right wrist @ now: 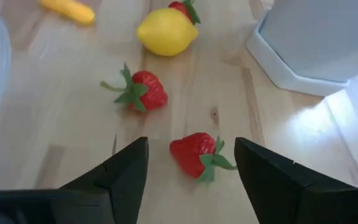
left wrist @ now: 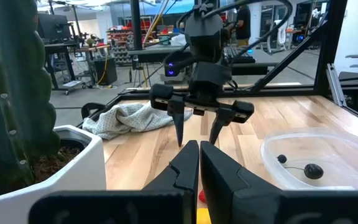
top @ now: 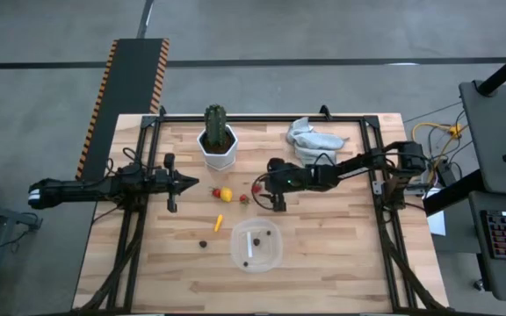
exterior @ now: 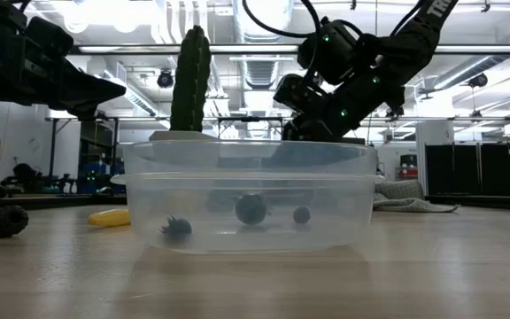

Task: Pick and placing Produce into tupperware
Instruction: Put the top right red strawberry into the transparent container

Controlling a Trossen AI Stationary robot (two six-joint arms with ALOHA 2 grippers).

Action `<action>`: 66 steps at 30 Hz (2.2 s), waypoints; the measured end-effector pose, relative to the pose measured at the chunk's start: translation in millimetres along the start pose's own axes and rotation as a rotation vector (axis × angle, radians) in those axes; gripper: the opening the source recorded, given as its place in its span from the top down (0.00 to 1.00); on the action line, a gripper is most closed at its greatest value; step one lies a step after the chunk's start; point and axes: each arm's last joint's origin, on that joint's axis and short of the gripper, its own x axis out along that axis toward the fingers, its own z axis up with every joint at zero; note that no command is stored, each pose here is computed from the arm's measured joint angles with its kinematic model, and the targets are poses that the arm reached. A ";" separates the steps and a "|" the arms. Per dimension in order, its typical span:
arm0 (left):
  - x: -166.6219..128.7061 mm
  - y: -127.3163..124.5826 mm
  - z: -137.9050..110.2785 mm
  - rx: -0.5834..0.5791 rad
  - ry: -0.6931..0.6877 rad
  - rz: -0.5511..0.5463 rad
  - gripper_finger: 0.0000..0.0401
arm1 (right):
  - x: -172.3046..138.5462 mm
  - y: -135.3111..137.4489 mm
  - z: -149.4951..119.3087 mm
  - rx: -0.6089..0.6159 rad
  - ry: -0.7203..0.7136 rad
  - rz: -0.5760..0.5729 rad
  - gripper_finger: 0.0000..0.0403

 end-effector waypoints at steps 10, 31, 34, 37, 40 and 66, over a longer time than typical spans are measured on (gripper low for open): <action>0.0 0.0 0.0 -0.001 0.000 0.000 1.00 | 0.6 0.7 0.1 -0.145 -0.002 -0.002 0.43; 0.0 0.0 0.0 -0.001 0.000 0.000 1.00 | 19.2 -4.4 0.1 -0.154 0.048 0.028 0.43; 0.0 0.0 0.0 -0.001 0.000 0.000 1.00 | 19.3 -8.3 -0.9 -0.146 0.056 0.018 0.43; 0.0 0.0 0.0 -0.001 0.000 0.000 1.00 | 21.4 -10.9 -2.9 -0.150 0.062 0.018 0.43; 0.0 0.0 0.0 -0.004 0.000 0.000 1.00 | 25.0 -10.8 -8.4 -0.141 0.081 0.036 0.43; 0.2 -0.1 -0.3 -0.005 0.004 -0.001 1.00 | 41.3 -20.8 -6.4 -0.113 0.151 0.074 0.44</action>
